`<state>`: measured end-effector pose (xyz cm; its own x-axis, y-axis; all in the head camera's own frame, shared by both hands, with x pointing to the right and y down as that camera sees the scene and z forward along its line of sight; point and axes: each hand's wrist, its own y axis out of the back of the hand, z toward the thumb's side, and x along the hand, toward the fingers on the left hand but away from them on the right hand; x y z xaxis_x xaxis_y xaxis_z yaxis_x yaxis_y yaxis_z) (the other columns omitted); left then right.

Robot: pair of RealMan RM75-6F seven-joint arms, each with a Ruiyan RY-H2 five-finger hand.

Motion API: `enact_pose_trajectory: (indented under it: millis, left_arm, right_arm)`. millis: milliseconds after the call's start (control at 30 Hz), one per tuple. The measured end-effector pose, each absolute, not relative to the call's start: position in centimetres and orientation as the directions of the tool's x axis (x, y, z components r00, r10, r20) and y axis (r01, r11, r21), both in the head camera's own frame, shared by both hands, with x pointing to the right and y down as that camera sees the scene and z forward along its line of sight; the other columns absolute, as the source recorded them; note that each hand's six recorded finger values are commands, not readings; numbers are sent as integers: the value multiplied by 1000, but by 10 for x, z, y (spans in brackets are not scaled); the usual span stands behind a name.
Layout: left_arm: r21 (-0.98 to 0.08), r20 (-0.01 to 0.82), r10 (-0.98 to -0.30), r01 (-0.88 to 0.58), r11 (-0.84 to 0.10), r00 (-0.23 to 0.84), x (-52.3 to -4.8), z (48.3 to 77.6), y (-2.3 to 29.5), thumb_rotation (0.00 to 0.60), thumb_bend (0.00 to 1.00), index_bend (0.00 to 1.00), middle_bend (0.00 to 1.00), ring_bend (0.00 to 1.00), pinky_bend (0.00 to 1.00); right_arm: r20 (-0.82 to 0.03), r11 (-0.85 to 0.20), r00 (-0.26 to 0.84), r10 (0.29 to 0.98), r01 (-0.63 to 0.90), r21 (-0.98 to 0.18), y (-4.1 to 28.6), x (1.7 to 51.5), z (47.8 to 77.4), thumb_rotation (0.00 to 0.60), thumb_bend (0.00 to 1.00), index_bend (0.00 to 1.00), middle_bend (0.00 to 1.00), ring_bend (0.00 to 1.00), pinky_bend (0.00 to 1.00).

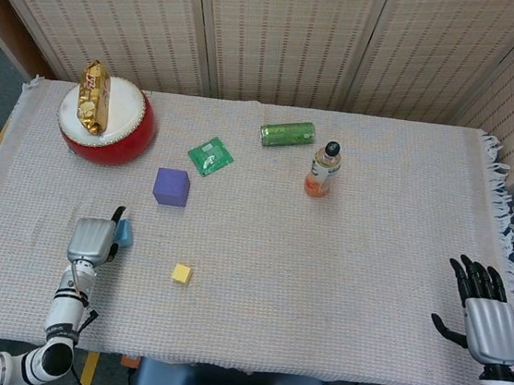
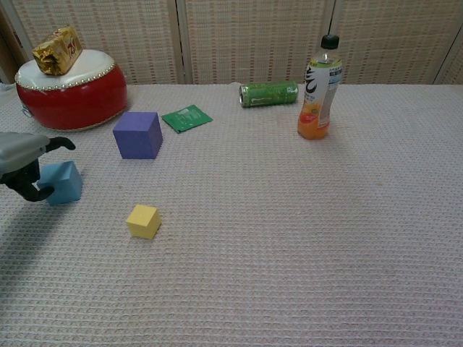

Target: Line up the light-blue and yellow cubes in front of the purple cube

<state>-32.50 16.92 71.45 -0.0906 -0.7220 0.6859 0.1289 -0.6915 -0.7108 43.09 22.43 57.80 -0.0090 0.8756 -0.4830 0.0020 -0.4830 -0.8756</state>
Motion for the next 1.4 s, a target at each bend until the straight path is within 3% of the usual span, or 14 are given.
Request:
enact_pose_trajectory:
  millis: [200, 767, 1100, 1400]
  left_arm:
    - [-688, 697, -704, 147, -710, -138, -327, 724, 162, 600, 414, 135, 1000, 1000, 1000]
    - [-689, 688, -709, 165, -705, -157, -336, 723, 167, 600, 413, 529, 1000, 1000, 1000]
    - [-732, 634, -767, 245, -636, -96, -321, 716, 153, 600, 416, 563, 1000, 1000, 1000]
    - [-728, 583, -812, 423, -540, -33, -290, 727, 139, 600, 419, 556, 1000, 1000, 1000]
  right_arm:
    - [-476, -476, -7, 879, 7, -879, 224, 431, 575, 499, 0, 0, 0, 0, 0]
    - [-494, -494, -6, 869, 0, -869, 227, 430, 579, 499, 0, 0, 0, 0, 0]
    - [-512, -512, -7, 859, 0, -859, 228, 429, 581, 499, 0, 0, 0, 0, 0]
    - [-528, -528, -15, 849, 3, -849, 228, 430, 583, 498, 0, 0, 0, 0, 0]
